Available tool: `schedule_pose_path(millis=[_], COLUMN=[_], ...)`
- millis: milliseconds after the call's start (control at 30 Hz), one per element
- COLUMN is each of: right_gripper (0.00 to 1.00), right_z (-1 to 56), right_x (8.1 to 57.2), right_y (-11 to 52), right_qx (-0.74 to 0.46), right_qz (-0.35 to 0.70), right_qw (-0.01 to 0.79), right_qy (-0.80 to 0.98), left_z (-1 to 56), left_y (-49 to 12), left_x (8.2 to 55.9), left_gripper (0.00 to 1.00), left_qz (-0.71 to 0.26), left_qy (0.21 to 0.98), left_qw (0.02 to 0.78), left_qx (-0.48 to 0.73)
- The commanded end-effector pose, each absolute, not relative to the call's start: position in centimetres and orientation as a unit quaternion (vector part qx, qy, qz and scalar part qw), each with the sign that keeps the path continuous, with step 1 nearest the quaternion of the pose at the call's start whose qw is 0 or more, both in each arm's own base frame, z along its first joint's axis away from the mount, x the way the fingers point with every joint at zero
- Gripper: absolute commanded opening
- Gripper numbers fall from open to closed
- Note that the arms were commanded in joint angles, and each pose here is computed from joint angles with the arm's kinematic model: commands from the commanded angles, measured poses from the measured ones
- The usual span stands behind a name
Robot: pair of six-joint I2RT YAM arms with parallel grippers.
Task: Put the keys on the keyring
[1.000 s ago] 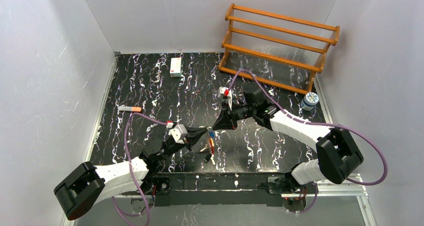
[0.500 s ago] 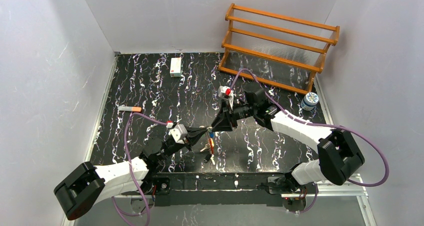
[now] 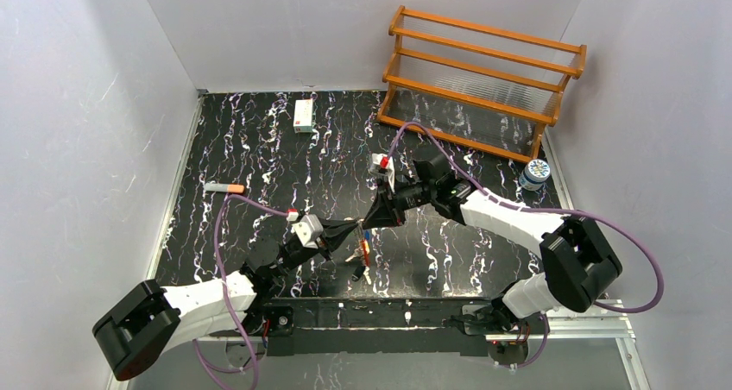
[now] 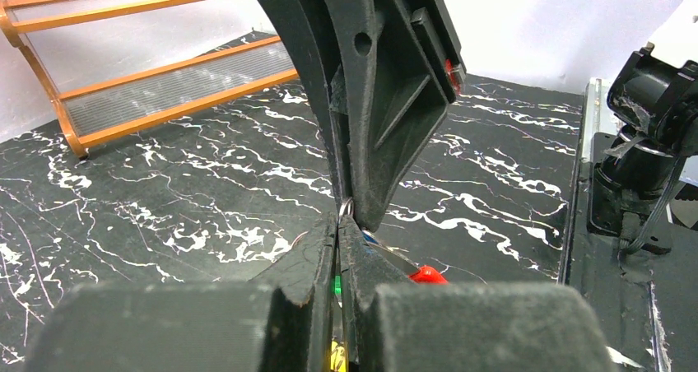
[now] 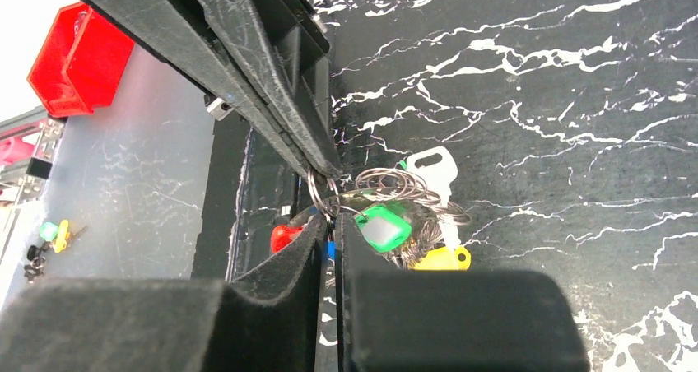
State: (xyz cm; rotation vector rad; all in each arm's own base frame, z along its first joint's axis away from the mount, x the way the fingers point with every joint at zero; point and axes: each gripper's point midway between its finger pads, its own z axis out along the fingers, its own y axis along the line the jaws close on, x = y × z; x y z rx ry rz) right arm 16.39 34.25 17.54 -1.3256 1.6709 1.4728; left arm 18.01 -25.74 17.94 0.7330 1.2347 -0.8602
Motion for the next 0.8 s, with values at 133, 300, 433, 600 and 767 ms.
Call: schedule_pose_path(millis=[133,300,433,600,767], right_gripper=[0.07,0.01,0.01,0.01,0.01], right_z=[18.3,17.5,16.7,16.3,16.1], right_x=[17.1,17.0,17.1,17.4,17.3], right_y=[34.7,34.6,34.8,35.3,35.6], right_qx=[-0.506,-0.505,-0.503,-0.5,-0.5], right_qz=[0.533,0.533,0.535,0.54,0.548], right_qw=[0.289,0.278,0.265,0.261,0.258], right_qy=[0.614,0.619,0.625,0.625,0.62], left_z=[19.8,20.0,19.9,20.1,20.1], left_y=[-25.5,-25.5,-25.6,-25.6,-25.5], left_x=[18.0,18.0,18.0,17.9,17.9], left_gripper=[0.0,0.0,0.0,0.0,0.0], left_qz=[-0.384,-0.384,-0.385,-0.386,-0.385], left_qy=[0.522,0.521,0.52,0.518,0.518], left_qw=[0.694,0.695,0.694,0.695,0.696], left_qx=[0.313,0.313,0.314,0.315,0.315])
